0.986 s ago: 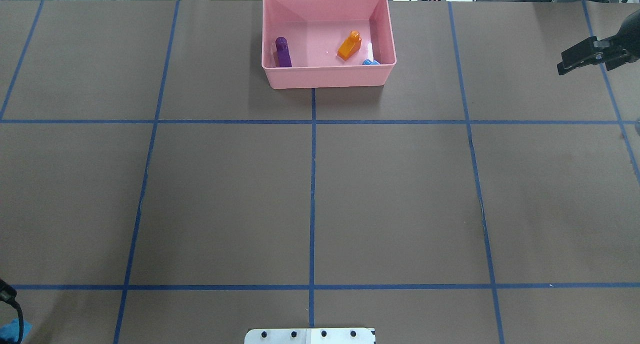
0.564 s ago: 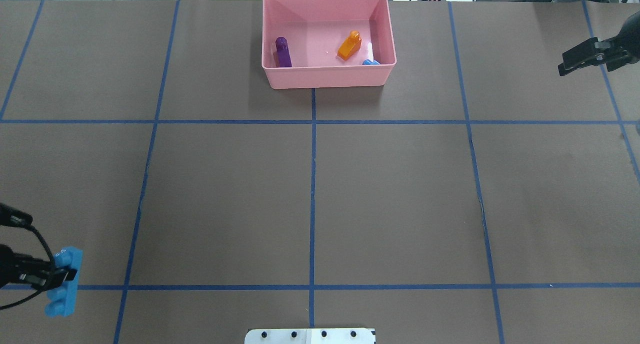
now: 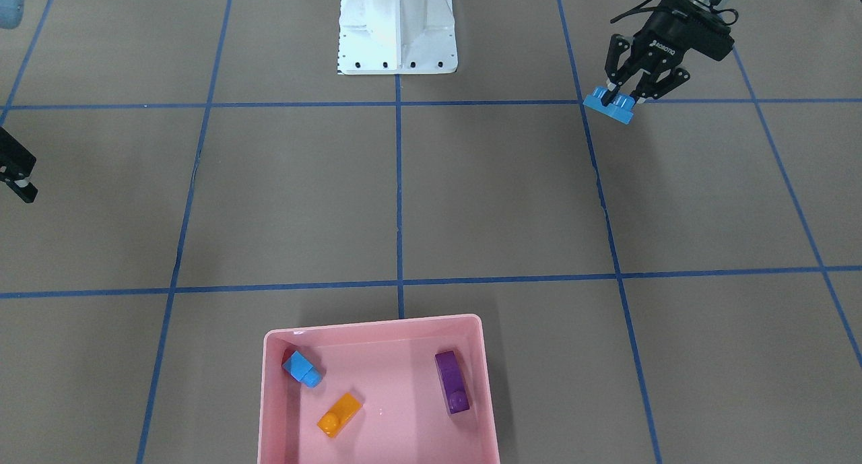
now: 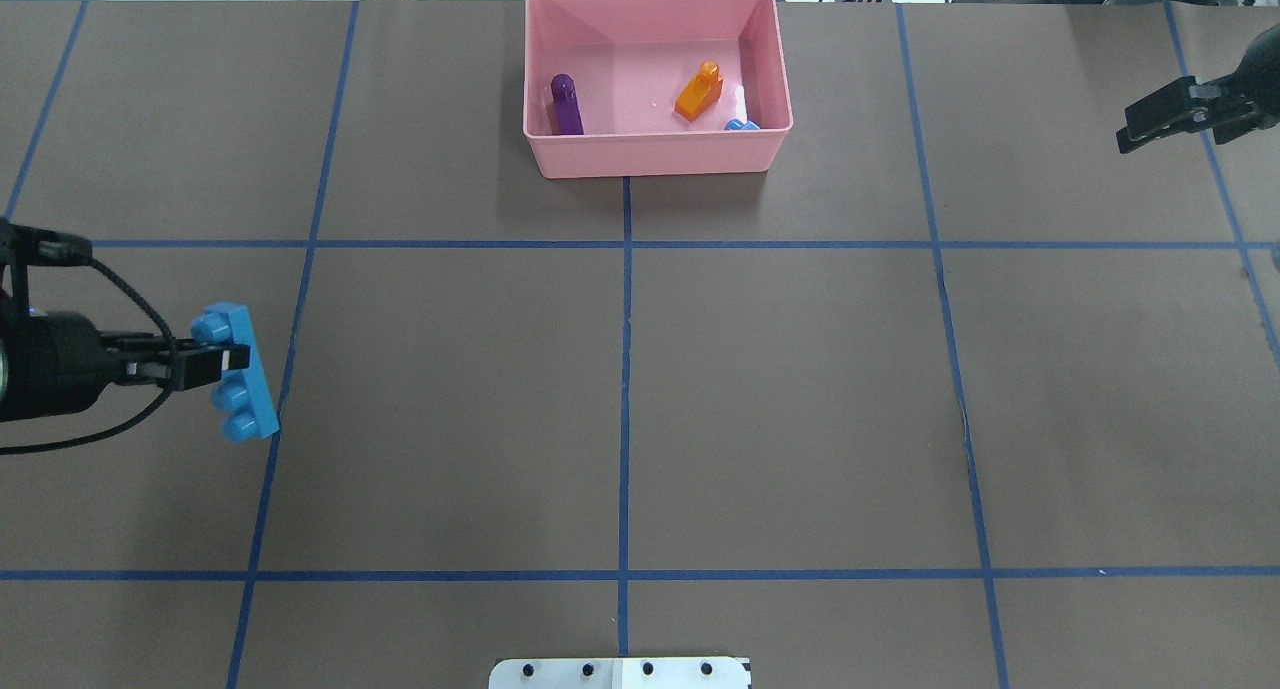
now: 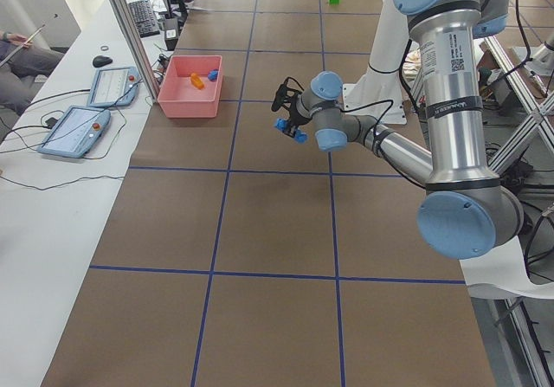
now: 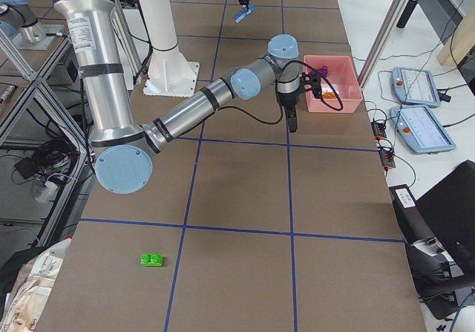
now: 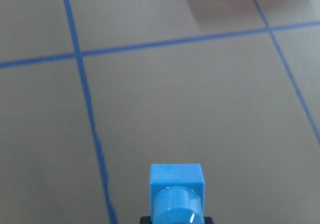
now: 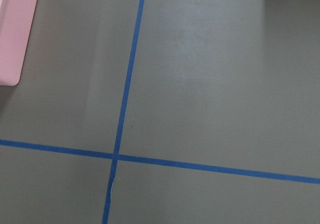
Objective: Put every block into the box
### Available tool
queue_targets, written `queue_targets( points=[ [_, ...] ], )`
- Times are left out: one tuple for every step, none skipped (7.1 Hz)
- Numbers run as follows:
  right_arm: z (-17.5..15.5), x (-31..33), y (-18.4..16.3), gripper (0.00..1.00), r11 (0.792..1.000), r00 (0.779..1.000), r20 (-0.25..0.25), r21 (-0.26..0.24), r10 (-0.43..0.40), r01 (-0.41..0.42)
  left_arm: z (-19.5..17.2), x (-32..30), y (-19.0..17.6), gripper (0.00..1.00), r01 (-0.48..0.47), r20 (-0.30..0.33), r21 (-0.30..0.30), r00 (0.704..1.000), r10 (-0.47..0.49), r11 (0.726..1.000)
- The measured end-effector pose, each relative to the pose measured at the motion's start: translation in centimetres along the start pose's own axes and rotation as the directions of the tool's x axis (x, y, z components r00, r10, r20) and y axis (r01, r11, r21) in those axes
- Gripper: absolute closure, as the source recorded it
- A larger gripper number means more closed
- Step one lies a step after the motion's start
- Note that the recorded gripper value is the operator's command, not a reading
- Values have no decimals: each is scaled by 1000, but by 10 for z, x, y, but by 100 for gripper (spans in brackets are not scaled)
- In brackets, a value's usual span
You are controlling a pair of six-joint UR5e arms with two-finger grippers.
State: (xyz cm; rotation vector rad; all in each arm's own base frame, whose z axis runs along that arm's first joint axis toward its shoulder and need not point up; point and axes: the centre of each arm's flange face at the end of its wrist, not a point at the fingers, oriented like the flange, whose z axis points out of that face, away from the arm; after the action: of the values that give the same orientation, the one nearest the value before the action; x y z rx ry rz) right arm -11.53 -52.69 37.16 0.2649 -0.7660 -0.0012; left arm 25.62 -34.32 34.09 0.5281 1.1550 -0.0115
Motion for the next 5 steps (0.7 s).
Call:
queue_targets(
  points=[
    [0, 0, 0, 0, 1000, 1000, -1, -1, 1, -1, 13, 26, -27, 100, 59, -32, 98, 998, -56, 993],
    [1, 1, 0, 0, 1000, 1000, -2, -1, 1, -1, 30, 49, -51, 100, 108, -62, 178, 993, -98, 978],
    [2, 1, 0, 0, 1000, 1000, -4, -1, 1, -1, 51, 71, -74, 100, 139, -86, 236, 989, -122, 962],
    [2, 3, 1, 0, 1000, 1000, -6, -3, 2, -2, 74, 93, -96, 100, 164, -101, 275, 985, -141, 947],
    [3, 5, 2, 0, 1000, 1000, -8, -5, 3, -3, 102, 118, -121, 100, 188, -99, 309, 981, -165, 932]
  ],
)
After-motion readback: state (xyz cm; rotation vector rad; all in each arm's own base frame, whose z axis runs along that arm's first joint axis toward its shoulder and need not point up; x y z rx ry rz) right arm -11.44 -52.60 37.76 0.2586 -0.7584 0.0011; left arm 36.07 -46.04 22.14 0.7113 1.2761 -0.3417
